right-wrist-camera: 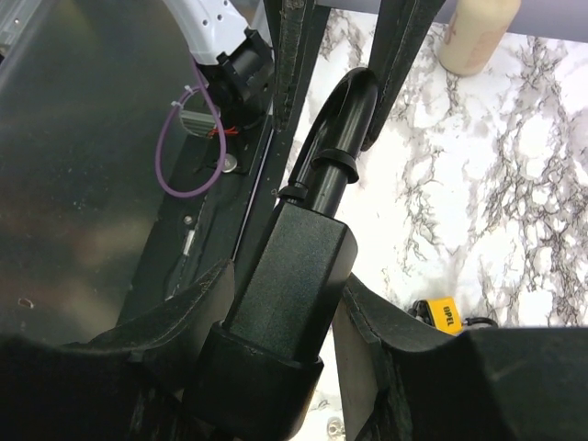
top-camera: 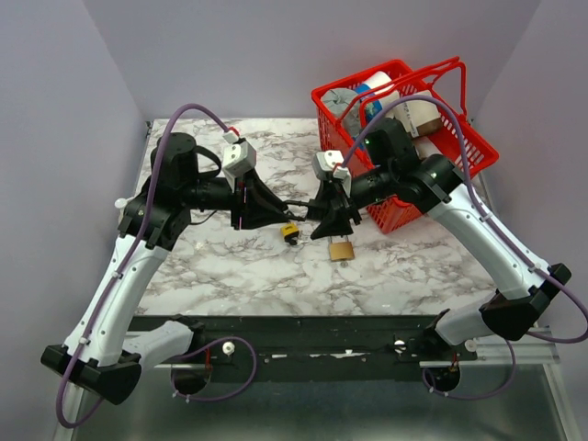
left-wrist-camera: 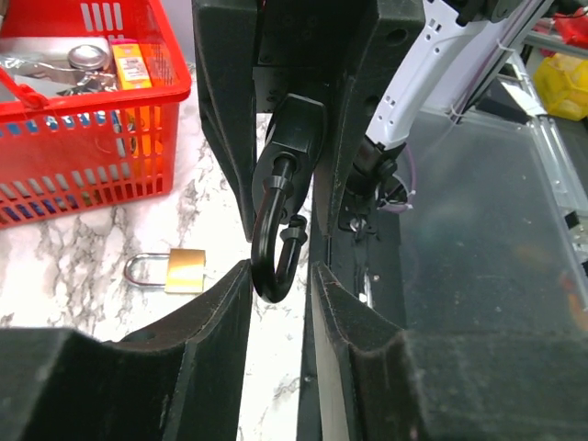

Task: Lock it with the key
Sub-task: Lock the lock.

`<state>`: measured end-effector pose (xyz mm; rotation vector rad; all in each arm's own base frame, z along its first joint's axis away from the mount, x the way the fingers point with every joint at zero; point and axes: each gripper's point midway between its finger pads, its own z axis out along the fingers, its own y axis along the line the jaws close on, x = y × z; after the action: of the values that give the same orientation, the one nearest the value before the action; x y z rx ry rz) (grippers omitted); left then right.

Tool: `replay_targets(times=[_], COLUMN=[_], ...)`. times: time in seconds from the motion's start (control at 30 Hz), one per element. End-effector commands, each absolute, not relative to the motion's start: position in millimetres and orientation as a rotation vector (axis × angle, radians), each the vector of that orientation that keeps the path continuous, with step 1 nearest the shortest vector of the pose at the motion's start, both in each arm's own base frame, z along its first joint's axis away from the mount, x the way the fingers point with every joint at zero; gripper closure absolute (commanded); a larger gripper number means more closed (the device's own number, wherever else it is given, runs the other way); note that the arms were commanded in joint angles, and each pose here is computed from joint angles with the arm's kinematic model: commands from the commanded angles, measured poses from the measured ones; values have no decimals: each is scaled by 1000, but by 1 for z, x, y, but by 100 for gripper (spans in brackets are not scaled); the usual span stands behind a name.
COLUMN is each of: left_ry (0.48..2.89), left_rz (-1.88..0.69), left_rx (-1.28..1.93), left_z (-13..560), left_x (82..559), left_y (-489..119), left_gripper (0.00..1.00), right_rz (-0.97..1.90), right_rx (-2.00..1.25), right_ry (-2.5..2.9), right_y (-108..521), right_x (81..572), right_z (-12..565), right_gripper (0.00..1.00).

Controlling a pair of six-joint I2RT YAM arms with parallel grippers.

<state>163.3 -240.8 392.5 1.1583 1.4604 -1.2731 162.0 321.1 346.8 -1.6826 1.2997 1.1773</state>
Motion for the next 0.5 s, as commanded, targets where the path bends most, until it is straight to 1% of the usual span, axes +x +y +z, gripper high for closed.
replay_targets(times=[0.0, 0.07, 0.17, 0.2, 0.47], left_ry=[1435, 1440, 1434, 1431, 1378], left_rz=[-1335, -1333, -1339, -1344, -1375], left_rx=[1180, 1179, 1185, 1187, 1253], left_z=[395, 393, 393, 394, 387], left_x=[156, 158, 159, 158, 141], left_y=[-244, -244, -247, -249, -266], left_gripper=[66, 68, 91, 100, 100], right_rz=[1161, 1166, 1173, 1183, 1272], right_rx=[-1696, -1701, -1710, -1711, -1675], right_ry=[1166, 1161, 1159, 1158, 1171], right_y=[322, 322, 324, 324, 334], right_x=[154, 153, 150, 148, 148], right_z=[371, 370, 369, 370, 379], right_gripper=[99, 99, 99, 99, 99])
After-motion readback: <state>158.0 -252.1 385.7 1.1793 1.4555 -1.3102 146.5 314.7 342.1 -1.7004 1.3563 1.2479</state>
